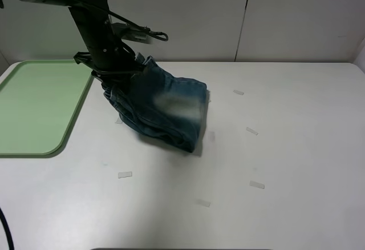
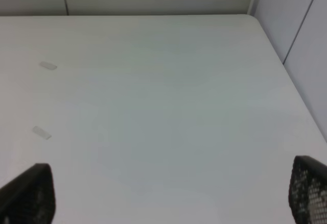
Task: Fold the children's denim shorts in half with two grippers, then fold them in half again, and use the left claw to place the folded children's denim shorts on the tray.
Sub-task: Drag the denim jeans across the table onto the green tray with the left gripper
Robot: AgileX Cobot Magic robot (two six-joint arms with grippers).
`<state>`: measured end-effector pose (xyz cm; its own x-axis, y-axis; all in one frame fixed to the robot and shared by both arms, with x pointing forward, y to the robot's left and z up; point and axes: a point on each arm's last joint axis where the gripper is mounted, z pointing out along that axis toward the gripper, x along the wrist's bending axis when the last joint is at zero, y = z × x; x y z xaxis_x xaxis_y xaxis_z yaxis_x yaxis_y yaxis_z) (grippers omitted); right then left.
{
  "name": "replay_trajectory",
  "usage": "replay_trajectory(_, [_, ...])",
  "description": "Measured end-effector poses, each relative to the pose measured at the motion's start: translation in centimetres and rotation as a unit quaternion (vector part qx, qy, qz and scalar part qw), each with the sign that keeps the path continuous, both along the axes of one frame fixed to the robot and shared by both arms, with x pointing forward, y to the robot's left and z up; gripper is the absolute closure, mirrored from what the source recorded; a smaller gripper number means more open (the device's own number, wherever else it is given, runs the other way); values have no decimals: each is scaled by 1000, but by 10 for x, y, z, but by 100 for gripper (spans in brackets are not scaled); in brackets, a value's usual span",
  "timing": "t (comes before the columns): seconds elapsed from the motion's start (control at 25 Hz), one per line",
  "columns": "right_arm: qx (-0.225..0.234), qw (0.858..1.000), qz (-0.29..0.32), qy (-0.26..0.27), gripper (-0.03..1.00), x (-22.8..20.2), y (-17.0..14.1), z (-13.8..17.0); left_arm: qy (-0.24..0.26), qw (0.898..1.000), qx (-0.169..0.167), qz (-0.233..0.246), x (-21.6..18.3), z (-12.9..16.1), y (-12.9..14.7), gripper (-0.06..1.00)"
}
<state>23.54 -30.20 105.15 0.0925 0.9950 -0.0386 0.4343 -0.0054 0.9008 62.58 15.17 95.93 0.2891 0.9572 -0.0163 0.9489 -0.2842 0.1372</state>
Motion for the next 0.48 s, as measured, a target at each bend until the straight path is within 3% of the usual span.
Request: replay_trajectory(0.48, [0, 1000, 0, 0, 27, 0, 0, 0, 22, 1000, -1, 14, 13, 0, 57, 61])
